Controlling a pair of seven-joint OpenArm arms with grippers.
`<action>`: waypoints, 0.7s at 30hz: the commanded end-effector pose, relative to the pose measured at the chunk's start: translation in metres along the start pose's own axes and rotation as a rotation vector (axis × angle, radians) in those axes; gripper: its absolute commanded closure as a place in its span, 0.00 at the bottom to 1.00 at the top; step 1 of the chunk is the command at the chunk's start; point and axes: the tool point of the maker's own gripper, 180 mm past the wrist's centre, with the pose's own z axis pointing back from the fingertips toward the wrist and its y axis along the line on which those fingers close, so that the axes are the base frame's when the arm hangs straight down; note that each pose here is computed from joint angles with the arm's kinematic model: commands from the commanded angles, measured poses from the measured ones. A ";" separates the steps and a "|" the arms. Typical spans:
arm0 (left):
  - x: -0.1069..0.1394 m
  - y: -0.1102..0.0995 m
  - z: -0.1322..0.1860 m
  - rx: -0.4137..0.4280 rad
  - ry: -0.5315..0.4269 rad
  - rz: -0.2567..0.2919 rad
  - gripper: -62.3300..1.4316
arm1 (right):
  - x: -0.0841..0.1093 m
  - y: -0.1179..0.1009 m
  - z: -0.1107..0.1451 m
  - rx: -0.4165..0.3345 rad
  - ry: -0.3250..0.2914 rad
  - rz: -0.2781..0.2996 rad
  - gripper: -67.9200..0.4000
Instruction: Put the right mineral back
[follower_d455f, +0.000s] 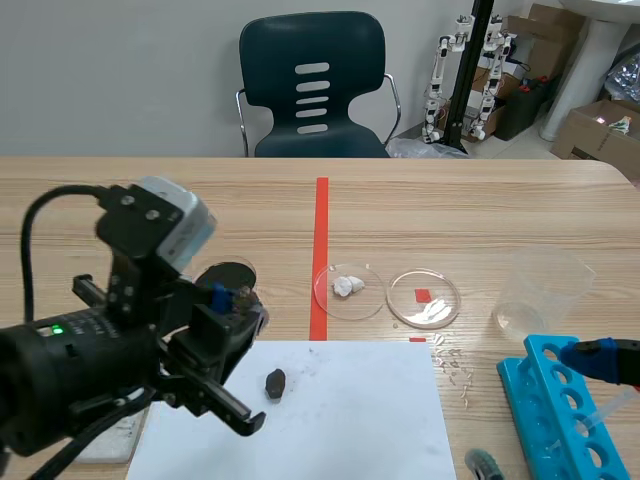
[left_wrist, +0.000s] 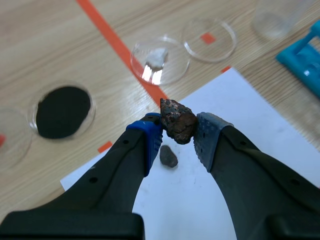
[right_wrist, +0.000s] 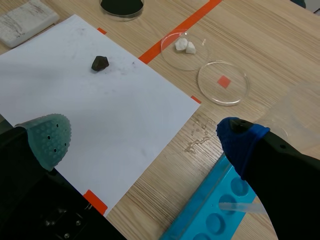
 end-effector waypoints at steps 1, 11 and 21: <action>0.002 0.001 -0.009 0.010 0.010 0.020 0.80 | 0.009 -0.001 0.000 0.000 -0.034 0.001 0.10; -0.035 -0.031 -0.070 0.014 0.290 0.116 0.80 | 0.009 -0.001 0.000 0.000 -0.034 0.001 0.10; -0.029 -0.080 -0.110 -0.053 0.341 0.080 0.80 | 0.009 -0.001 0.000 0.000 -0.034 0.001 0.10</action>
